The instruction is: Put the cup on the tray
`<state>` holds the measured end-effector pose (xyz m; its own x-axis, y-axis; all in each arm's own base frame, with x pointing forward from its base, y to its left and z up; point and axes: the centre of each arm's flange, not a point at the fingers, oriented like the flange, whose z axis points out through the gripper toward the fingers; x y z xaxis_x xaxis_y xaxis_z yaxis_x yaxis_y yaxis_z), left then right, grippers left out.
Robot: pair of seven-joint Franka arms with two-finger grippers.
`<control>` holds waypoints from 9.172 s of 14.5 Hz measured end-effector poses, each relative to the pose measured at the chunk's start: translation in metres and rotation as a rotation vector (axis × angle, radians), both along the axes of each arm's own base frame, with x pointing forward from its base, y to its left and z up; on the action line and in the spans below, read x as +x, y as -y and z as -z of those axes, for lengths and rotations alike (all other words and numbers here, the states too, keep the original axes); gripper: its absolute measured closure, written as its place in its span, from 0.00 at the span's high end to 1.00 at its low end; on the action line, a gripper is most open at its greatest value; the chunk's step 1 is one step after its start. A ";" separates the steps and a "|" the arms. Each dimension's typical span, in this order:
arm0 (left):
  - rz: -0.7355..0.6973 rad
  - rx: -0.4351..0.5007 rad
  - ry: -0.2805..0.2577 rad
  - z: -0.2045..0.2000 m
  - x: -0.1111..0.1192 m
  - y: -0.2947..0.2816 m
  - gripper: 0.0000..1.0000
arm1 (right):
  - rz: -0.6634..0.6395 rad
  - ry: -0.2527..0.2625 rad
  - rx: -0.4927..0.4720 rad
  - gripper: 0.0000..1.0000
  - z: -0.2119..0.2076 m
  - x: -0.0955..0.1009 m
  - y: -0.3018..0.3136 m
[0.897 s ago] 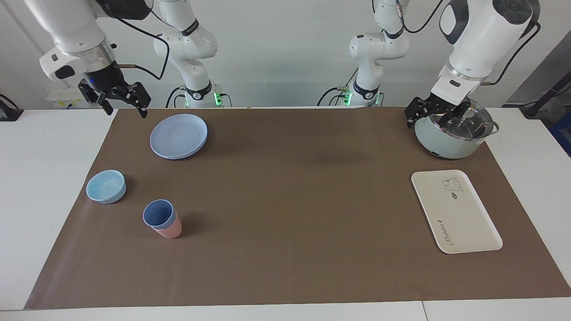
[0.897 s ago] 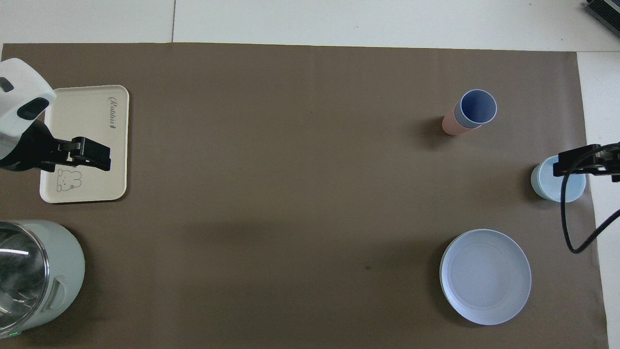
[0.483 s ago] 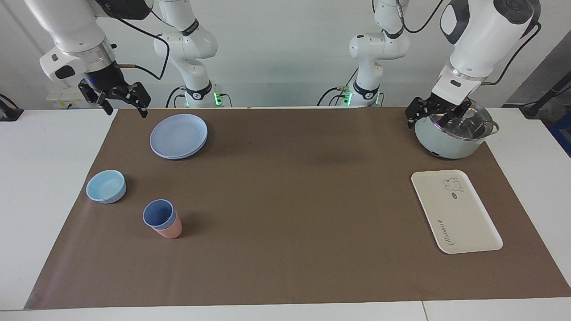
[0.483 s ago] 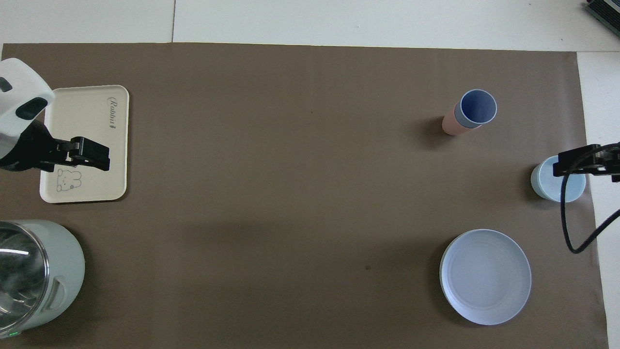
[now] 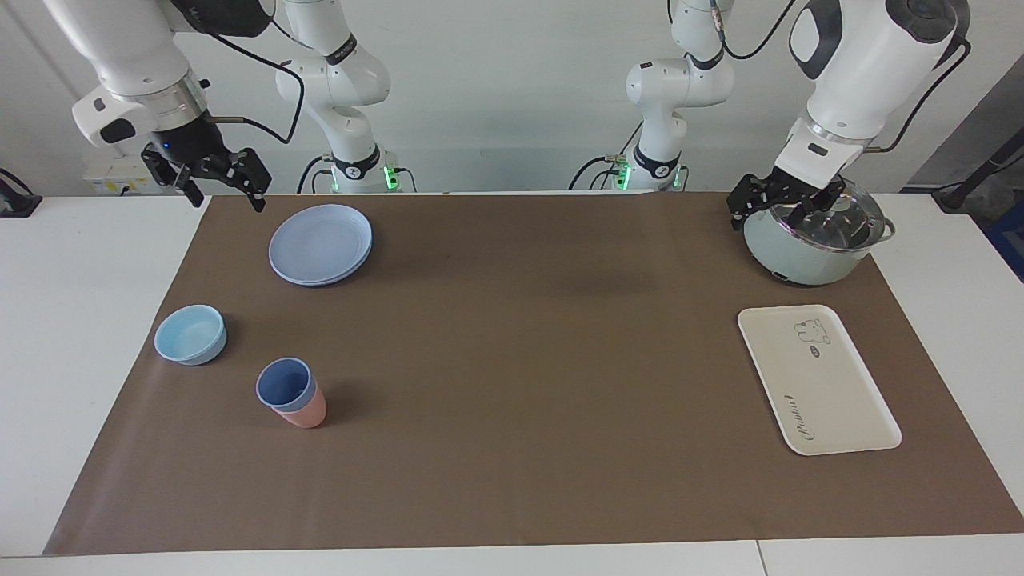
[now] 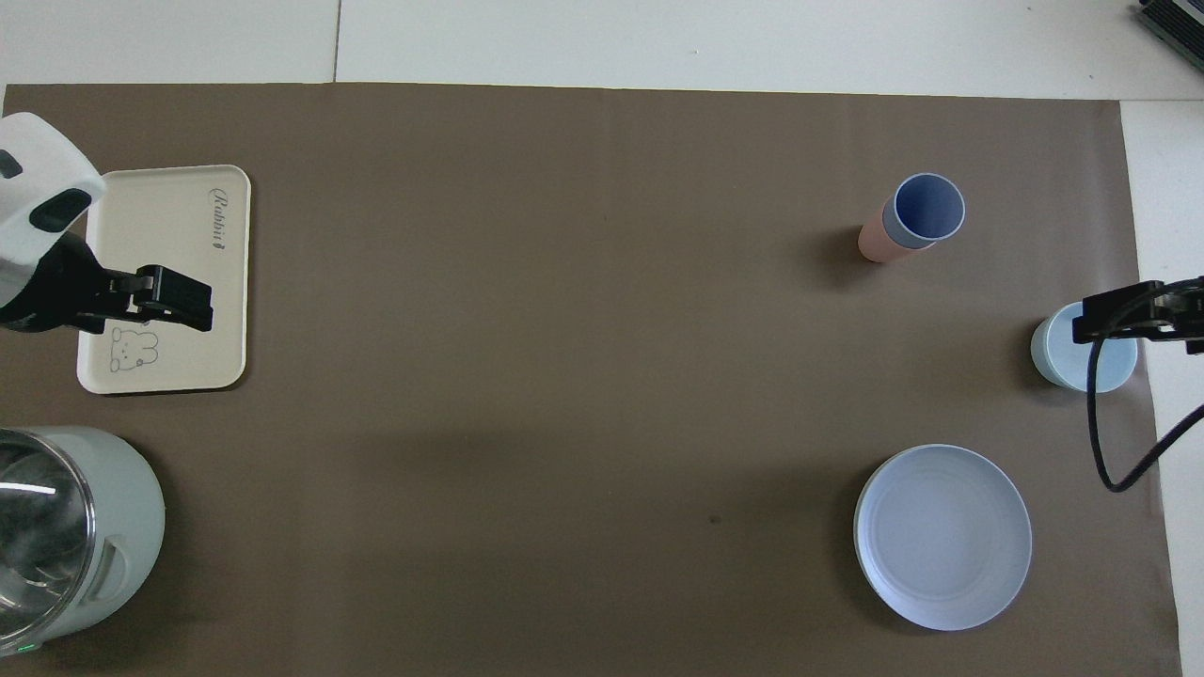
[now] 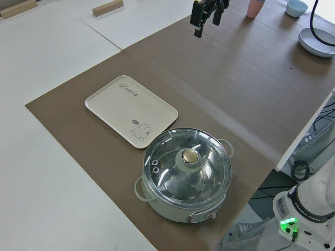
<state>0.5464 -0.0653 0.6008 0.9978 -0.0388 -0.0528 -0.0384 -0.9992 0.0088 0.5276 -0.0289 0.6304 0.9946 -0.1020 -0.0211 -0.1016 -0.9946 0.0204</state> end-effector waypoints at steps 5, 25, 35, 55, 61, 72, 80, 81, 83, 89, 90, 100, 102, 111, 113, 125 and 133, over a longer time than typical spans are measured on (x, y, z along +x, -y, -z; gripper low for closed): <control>-0.001 0.000 0.000 0.000 0.000 0.000 1.00 | -0.252 0.058 0.015 1.00 0.005 0.007 0.016; -0.005 0.000 0.001 0.000 0.000 -0.003 1.00 | -0.916 0.793 0.537 1.00 0.335 0.091 0.129; -0.005 0.000 0.001 0.000 0.000 -0.003 1.00 | -0.900 0.965 0.571 1.00 0.340 0.111 0.085; 0.009 0.000 0.001 -0.001 -0.001 0.005 1.00 | -0.920 0.967 0.511 0.84 0.359 0.117 0.049; 0.052 0.004 -0.027 0.008 -0.012 0.027 1.00 | -0.950 0.835 0.467 0.84 0.272 0.129 -0.001; -0.179 -0.461 0.008 0.028 0.005 0.101 1.00 | -1.051 0.452 0.278 0.84 0.165 0.099 -0.199; -0.337 -0.717 0.109 0.100 0.032 0.238 1.00 | -1.168 0.364 0.120 0.84 0.157 0.060 -0.309; -0.332 -0.720 0.115 0.103 0.028 0.248 0.98 | -1.182 0.361 0.111 0.84 0.156 0.056 -0.315; -0.321 -0.726 0.133 0.105 0.018 0.266 0.93 | -1.202 0.352 0.075 0.84 0.155 0.051 -0.324; -0.293 -0.706 0.103 0.125 -0.003 0.292 0.53 | -1.209 0.354 0.058 0.84 0.151 0.050 -0.326; -0.294 -0.706 0.105 0.125 -0.003 0.291 0.41 | -1.209 0.354 0.058 0.84 0.152 0.050 -0.326; -0.302 -0.710 0.127 0.119 0.002 0.285 0.07 | -1.210 0.353 0.058 0.84 0.152 0.049 -0.327; -0.295 -0.706 0.129 0.118 0.002 0.285 0.07 | -1.210 0.354 0.058 0.84 0.151 0.049 -0.327; -0.238 -0.612 0.111 0.059 0.055 0.211 0.07 | -1.197 0.360 0.054 0.84 0.148 0.053 -0.319; -0.239 -0.531 0.165 0.051 0.071 0.175 0.07 | -1.171 0.368 0.046 0.84 0.144 0.060 -0.304; -0.004 -0.236 0.385 0.090 0.102 -0.130 0.07 | -0.776 0.830 0.378 0.84 0.184 0.132 -0.016; 0.169 -0.082 0.479 0.161 0.055 -0.204 0.07 | -0.757 0.960 0.498 0.84 0.310 0.122 0.087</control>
<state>0.6016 0.1385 0.4401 0.8888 -0.1869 0.4184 -0.2185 -0.9754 0.0285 0.6492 -0.1155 0.3205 0.4422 0.2955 0.8469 0.7103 -0.6919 -0.1294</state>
